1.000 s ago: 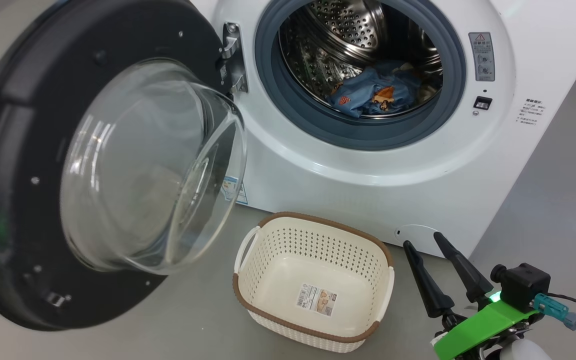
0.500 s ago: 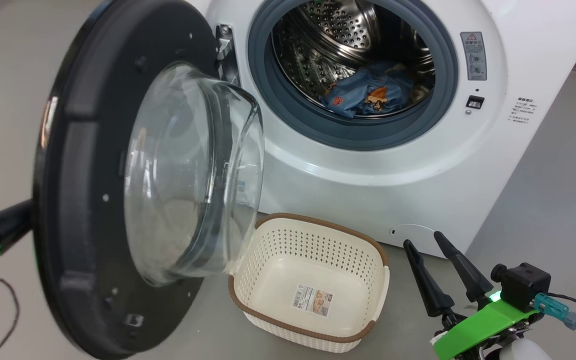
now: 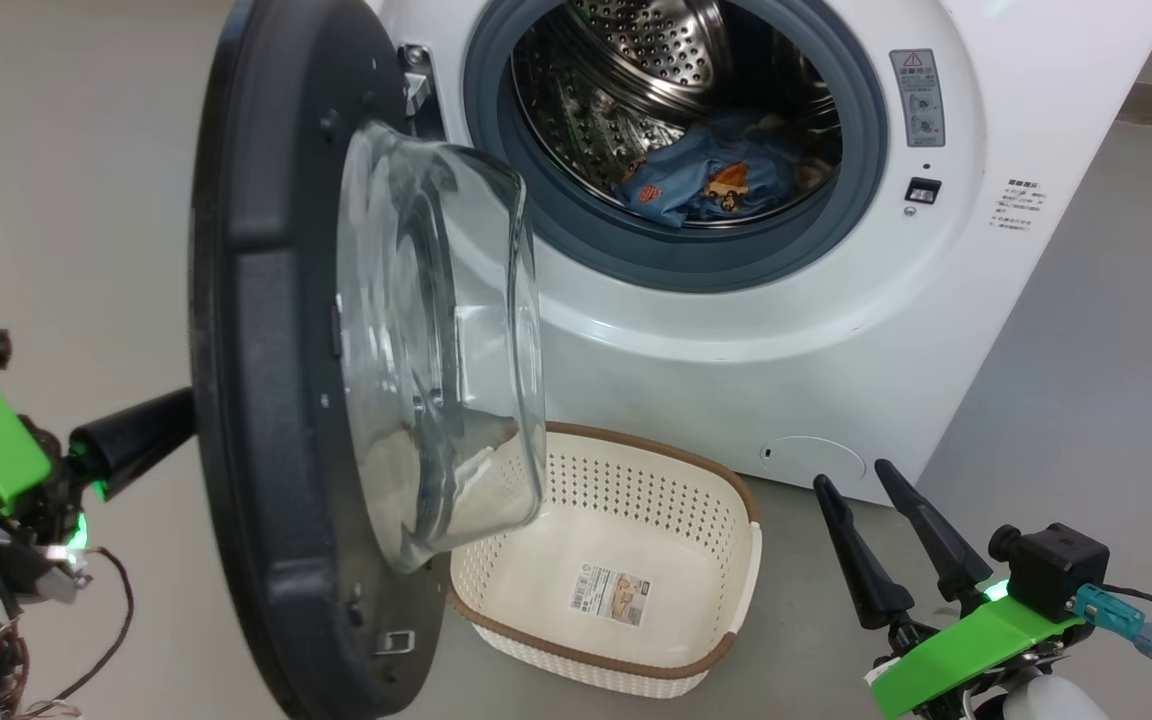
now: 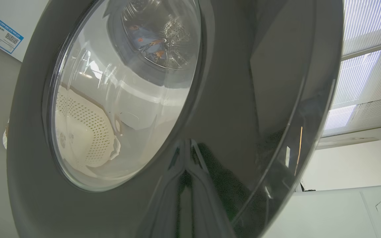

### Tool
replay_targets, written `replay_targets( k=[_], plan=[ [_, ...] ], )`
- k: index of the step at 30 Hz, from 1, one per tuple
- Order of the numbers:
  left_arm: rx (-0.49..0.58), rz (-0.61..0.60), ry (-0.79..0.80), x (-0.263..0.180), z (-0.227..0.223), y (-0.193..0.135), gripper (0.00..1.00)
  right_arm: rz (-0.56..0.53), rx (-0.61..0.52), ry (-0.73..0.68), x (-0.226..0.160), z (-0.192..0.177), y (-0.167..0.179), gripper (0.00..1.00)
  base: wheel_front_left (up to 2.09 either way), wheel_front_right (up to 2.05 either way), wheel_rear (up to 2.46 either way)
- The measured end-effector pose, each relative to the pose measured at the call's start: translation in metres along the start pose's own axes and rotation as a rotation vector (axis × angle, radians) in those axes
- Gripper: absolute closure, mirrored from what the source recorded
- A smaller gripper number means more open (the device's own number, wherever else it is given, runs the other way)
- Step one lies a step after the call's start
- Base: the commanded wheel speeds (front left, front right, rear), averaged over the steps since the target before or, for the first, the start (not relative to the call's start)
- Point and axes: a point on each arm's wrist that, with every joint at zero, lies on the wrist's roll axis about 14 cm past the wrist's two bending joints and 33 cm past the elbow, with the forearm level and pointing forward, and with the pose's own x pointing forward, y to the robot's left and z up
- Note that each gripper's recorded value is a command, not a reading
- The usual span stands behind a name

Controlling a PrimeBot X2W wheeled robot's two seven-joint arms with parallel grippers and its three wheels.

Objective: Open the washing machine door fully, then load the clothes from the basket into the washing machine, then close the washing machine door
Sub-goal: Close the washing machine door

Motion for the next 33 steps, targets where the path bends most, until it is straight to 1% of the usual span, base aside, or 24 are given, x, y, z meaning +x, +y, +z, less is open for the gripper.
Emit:
replay_targets(
  k=[9, 21, 29, 31, 32, 33],
  plan=[
    [0.014, -0.014, 0.004, 0.001, -0.002, -0.006, 1.00, -0.007, -0.002, -0.012, -0.002, 0.004, 0.000, 0.00, 0.00, 0.00, 0.00],
    [0.019, -0.018, -0.026, -0.009, 0.001, -0.008, 1.00, 0.006, -0.001, -0.021, 0.000, 0.007, 0.006, 0.00, 0.00, 0.00, 0.00],
    [0.040, -0.008, -0.101, -0.023, 0.012, -0.006, 1.00, 0.009, 0.001, -0.001, -0.004, 0.001, 0.009, 0.00, 0.00, 0.00, 0.00],
    [0.045, 0.003, -0.112, -0.027, 0.015, -0.004, 0.67, 0.012, 0.001, -0.001, -0.003, 0.001, 0.010, 0.00, 0.00, 0.00, 0.00],
    [0.051, 0.008, -0.123, -0.029, 0.017, -0.003, 0.55, 0.014, 0.001, -0.001, -0.003, 0.001, 0.010, 0.00, 0.00, 0.00, 0.00],
    [0.055, 0.013, -0.129, -0.032, 0.018, -0.002, 0.55, 0.015, 0.001, -0.001, -0.002, 0.001, 0.011, 0.00, 0.00, 0.00, 0.00]
  ],
)
